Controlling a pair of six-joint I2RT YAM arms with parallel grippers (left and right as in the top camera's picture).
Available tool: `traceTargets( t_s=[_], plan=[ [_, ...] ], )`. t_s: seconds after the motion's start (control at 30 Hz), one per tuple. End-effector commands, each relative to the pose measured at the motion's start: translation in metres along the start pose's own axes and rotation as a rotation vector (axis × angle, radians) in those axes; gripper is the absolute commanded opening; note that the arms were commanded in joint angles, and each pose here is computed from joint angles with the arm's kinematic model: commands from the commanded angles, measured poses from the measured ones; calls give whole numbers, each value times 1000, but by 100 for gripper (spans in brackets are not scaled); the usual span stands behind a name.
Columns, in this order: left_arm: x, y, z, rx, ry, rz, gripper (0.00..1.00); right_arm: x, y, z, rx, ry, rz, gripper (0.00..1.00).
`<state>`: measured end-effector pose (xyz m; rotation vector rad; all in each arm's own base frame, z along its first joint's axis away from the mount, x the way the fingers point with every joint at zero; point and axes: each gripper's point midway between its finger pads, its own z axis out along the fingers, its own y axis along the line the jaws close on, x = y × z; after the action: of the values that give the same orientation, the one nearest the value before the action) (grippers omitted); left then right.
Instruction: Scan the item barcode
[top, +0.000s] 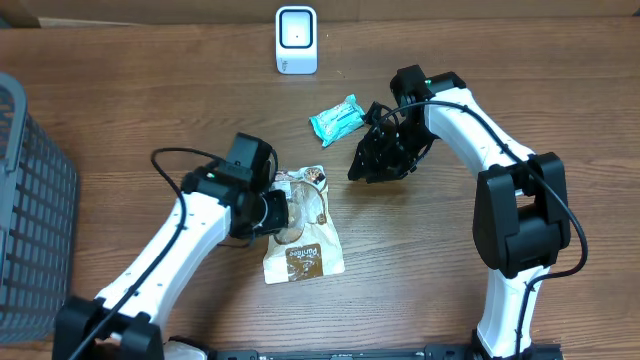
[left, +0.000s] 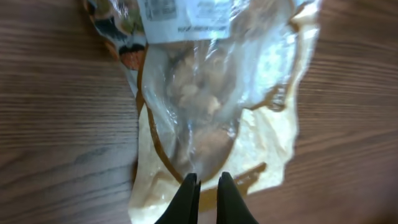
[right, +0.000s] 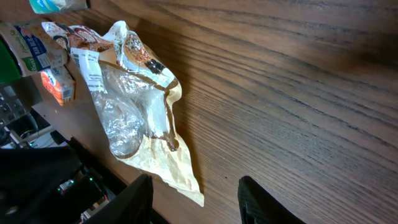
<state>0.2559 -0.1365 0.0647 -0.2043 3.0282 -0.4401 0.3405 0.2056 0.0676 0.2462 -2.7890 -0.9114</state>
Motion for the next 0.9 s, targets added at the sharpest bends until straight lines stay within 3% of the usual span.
traceTargets(
  t_s=[0.0,0.87],
  plan=[
    [15,17,26,-61,62,-84,4,1,4,2,-20,5,-6,46],
    [1,13,56,-12,76,-29,4,4,-9,32,-81,-8,-17,46]
  ],
)
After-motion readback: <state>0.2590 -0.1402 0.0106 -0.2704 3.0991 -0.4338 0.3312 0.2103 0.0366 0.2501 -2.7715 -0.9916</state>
